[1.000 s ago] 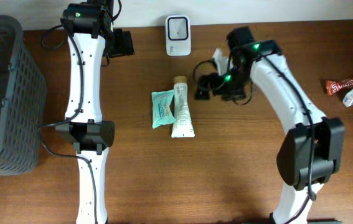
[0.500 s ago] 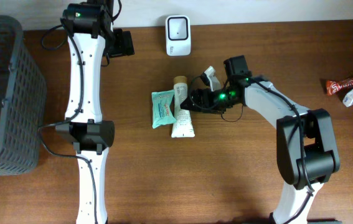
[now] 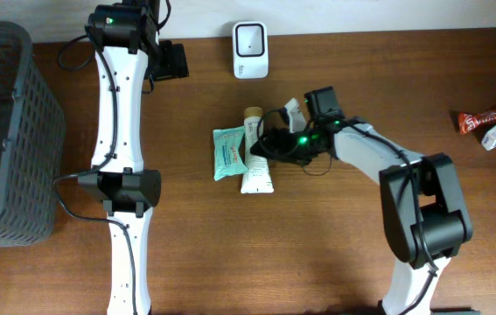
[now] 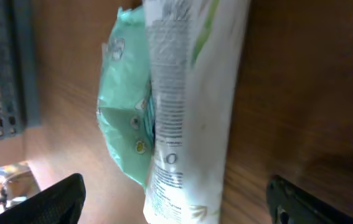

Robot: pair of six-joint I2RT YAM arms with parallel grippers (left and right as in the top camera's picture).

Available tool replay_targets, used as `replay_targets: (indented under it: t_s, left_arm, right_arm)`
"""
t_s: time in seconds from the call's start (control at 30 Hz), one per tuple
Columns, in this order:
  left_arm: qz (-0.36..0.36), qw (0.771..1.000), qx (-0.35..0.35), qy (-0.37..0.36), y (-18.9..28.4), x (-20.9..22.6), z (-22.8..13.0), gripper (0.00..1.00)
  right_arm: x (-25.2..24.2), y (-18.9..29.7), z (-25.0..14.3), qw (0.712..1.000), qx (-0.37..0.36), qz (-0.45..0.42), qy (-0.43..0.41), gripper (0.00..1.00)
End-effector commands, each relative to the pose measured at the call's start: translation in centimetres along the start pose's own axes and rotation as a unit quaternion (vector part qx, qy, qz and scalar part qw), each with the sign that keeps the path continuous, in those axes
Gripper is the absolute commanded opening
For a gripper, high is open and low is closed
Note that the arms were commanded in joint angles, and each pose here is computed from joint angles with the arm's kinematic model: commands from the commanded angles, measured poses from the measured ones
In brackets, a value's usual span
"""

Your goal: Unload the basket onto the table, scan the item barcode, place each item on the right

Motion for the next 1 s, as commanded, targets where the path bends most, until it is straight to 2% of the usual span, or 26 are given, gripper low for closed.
replay_targets:
  t_s: [0.0, 0.2, 0.27, 0.37, 0.4, 0.43, 0.47, 0.5, 0.6, 0.7, 0.8, 0.83, 0.9, 0.97]
  left_arm:
    - [0.000, 1.000, 0.006, -0.002, -0.5, 0.2, 0.0, 0.99]
    - [0.000, 1.000, 0.006, -0.002, -0.5, 0.2, 0.0, 0.99]
    - [0.000, 1.000, 0.006, -0.002, -0.5, 0.2, 0.0, 0.99]
    - [0.000, 1.000, 0.006, -0.002, -0.5, 0.2, 0.0, 0.99]
    - [0.000, 1.000, 0.006, -0.002, -0.5, 0.2, 0.0, 0.99]
    - [0.000, 1.000, 0.006, -0.002, -0.5, 0.2, 0.0, 0.99]
    - [0.000, 1.000, 0.006, -0.002, -0.5, 0.2, 0.0, 0.99]
    - [0.000, 1.000, 0.006, -0.002, -0.5, 0.2, 0.0, 0.99]
    - [0.000, 1.000, 0.006, -0.002, -0.5, 0.2, 0.0, 0.99]
    - [0.000, 1.000, 0.006, -0.002, -0.5, 0.2, 0.0, 0.99]
    - [0.000, 1.000, 0.006, -0.002, -0.5, 0.2, 0.0, 0.99]
    - [0.000, 1.000, 0.006, -0.002, -0.5, 0.2, 0.0, 0.99]
    - [0.000, 1.000, 0.006, -0.002, -0.5, 0.2, 0.0, 0.99]
    - [0.000, 1.000, 0.006, -0.002, -0.5, 0.2, 0.0, 0.99]
  right_arm:
    - [-0.8, -1.1, -0.4, 0.999, 0.001, -0.045, -0.016, 0.88]
    - [-1.7, -2.8, -1.2, 0.999, 0.017, -0.043, -0.021, 0.88]
    - [-1.5, -3.5, -1.4, 0.999, 0.022, -0.033, -0.018, 0.74]
    - [-1.2, -4.1, -1.5, 0.999, 0.023, -0.026, -0.010, 0.44]
    - [-1.2, -4.1, -1.4, 0.999, 0.022, -0.026, -0.008, 0.38]
    - [-1.1, -4.0, -1.3, 0.999, 0.020, -0.025, -0.007, 0.24]
    - [-1.1, -4.0, -1.3, 0.999, 0.020, -0.025, -0.007, 0.18]
    - [-1.0, -3.8, -1.2, 1.000, 0.018, -0.024, -0.006, 0.04]
    - [-0.1, -2.5, -0.1, 1.000, 0.006, -0.030, -0.001, 0.04]
    - [0.4, 0.5, 2.0, 0.993, -0.016, -0.114, 0.016, 0.04]
    - [-0.3, 4.6, 3.5, 0.961, -0.027, -0.273, 0.020, 0.04]
    - [-0.7, 6.2, 3.7, 0.940, -0.026, -0.339, 0.019, 0.04]
    - [-1.8, 9.4, 3.8, 0.881, -0.028, -0.472, 0.018, 0.04]
    - [-3.2, 11.9, 2.5, 0.807, -0.036, -0.590, -0.010, 0.04]
Point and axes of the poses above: each gripper's point midway between its finger pads, its own y axis back along the fingers, its own x axis along the line the jaws close on, z = x × y, the point moved 5 cm from there along y, back along the fingers, and after that the axes turned 7 degrees about y, right-handed, at the moved point
